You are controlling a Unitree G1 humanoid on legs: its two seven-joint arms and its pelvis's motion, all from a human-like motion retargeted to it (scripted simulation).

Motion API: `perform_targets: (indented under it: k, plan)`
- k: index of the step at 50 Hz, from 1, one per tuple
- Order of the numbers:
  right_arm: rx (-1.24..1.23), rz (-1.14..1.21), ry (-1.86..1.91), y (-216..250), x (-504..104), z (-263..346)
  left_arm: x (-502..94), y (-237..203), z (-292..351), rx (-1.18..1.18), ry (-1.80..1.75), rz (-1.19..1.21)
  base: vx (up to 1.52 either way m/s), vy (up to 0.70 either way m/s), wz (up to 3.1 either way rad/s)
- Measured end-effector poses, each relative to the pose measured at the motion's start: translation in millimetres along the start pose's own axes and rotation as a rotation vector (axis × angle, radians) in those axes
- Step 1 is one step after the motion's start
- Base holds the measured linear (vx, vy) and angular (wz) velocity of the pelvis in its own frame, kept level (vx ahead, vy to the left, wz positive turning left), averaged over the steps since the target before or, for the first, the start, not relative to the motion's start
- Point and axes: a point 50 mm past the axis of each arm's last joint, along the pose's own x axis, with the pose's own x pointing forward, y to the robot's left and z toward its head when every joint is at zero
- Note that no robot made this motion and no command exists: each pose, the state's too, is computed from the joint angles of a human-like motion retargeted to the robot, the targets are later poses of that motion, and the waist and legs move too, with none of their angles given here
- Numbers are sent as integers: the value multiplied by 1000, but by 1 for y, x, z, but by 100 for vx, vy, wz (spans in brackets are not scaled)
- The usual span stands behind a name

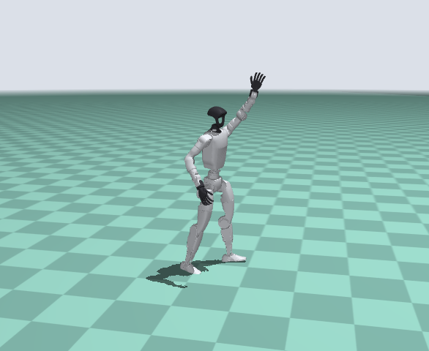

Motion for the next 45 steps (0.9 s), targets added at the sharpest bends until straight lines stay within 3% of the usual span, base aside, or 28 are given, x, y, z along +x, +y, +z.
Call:
perform_targets:
  k: [10, 21, 33, 45]
  plan:
    - [31, -3, 37, 4, 0, -9, -1, -7, 6, -17, -38, -49, 0, 0, 0]
    - [13, 49, -63, 20, 6, 13, -57, -62, -11, -83, -171, -142, -1, 0, 2]
    - [36, 7, -256, 25, 5, 49, -149, -97, -88, -131, -25, -120, -16, 4, -1]
    - [1, 55, -310, 39, 5, 61, -219, -83, -176, -163, 330, -111, -21, 9, -22]
